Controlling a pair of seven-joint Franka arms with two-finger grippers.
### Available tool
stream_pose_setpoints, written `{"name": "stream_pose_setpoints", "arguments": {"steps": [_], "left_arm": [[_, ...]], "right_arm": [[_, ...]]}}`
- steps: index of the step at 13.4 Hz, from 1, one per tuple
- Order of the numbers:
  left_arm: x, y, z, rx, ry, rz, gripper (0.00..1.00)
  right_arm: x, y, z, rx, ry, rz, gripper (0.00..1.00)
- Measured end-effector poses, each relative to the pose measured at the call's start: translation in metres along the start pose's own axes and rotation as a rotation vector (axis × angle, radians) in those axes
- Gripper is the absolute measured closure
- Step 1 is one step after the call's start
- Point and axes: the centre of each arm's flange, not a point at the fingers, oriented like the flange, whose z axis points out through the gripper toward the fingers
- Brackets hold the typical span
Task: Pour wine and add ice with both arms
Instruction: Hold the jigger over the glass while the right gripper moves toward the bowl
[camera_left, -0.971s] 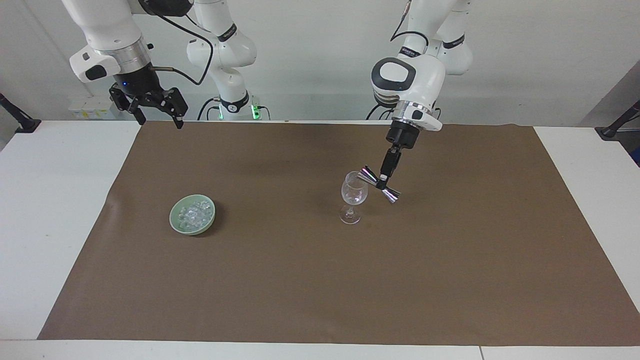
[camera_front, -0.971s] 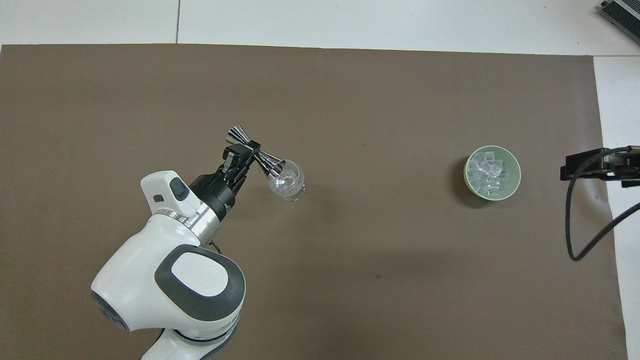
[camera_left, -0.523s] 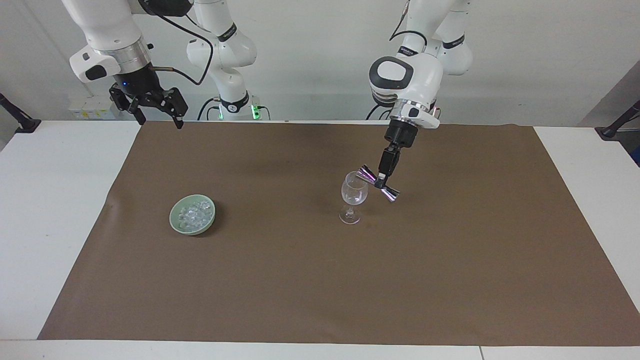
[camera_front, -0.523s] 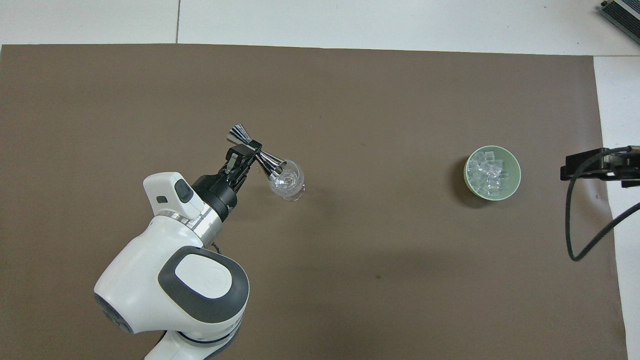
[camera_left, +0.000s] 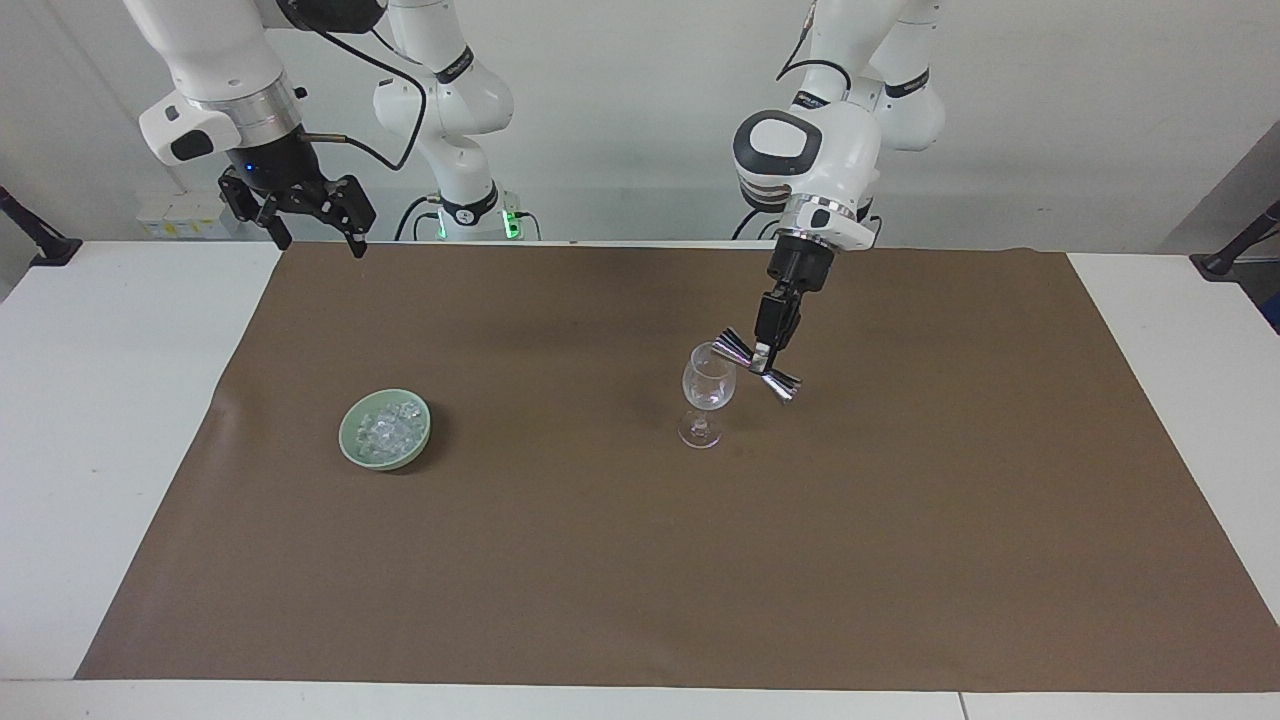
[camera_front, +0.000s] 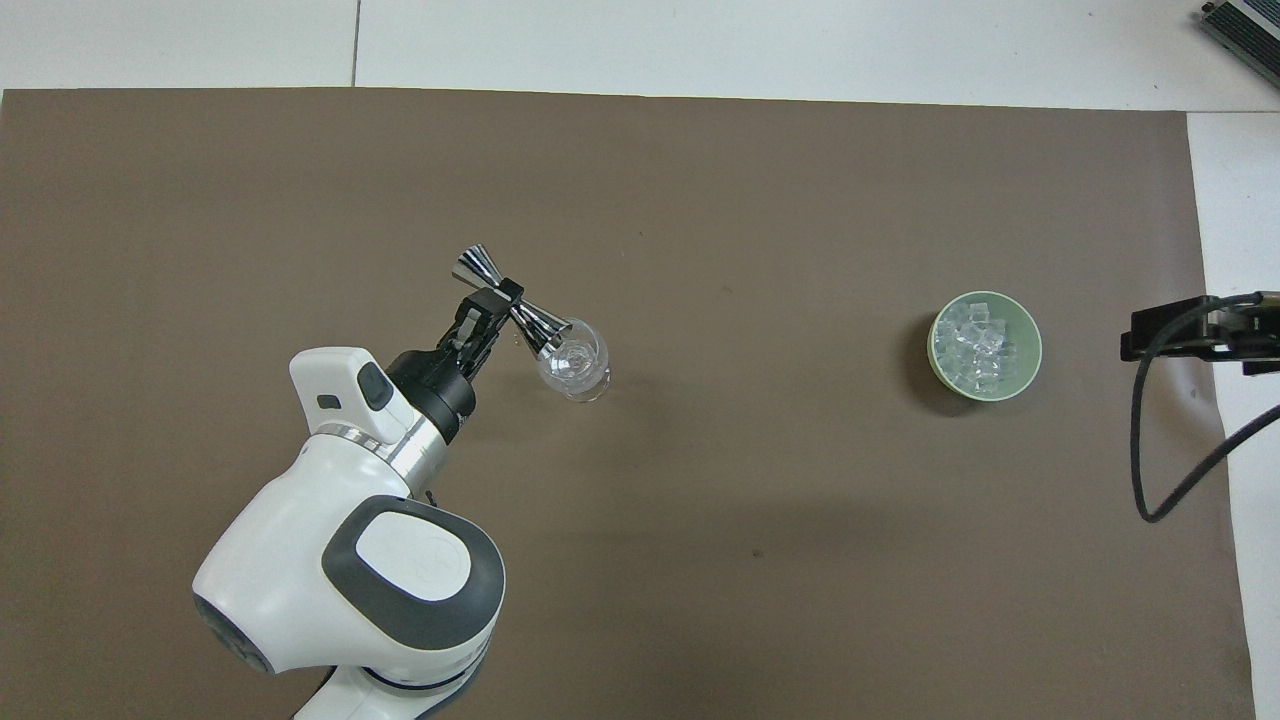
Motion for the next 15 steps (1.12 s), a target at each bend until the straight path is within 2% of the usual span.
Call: {"name": "stream_pose_setpoints", "arguments": {"steps": [5,8,15], "left_arm": [[-0.007,0.007,0.000,-0.010,0.007,0.072,0.79],[-0.012,0.007,-0.001,-0.006,0.017,0.133,0.79],[-0.012,0.009,0.000,-0.006,0.027,0.161,0.79]], "right_arm": [[0.003,-0.002,0.006,-0.002,-0.009,-0.003,0.00],[0.007,-0.008,0.008,-0.002,0.006,-0.012,0.00],[0.009,-0.009,0.012,-0.004,-0.002,-0.013,0.00]]}}
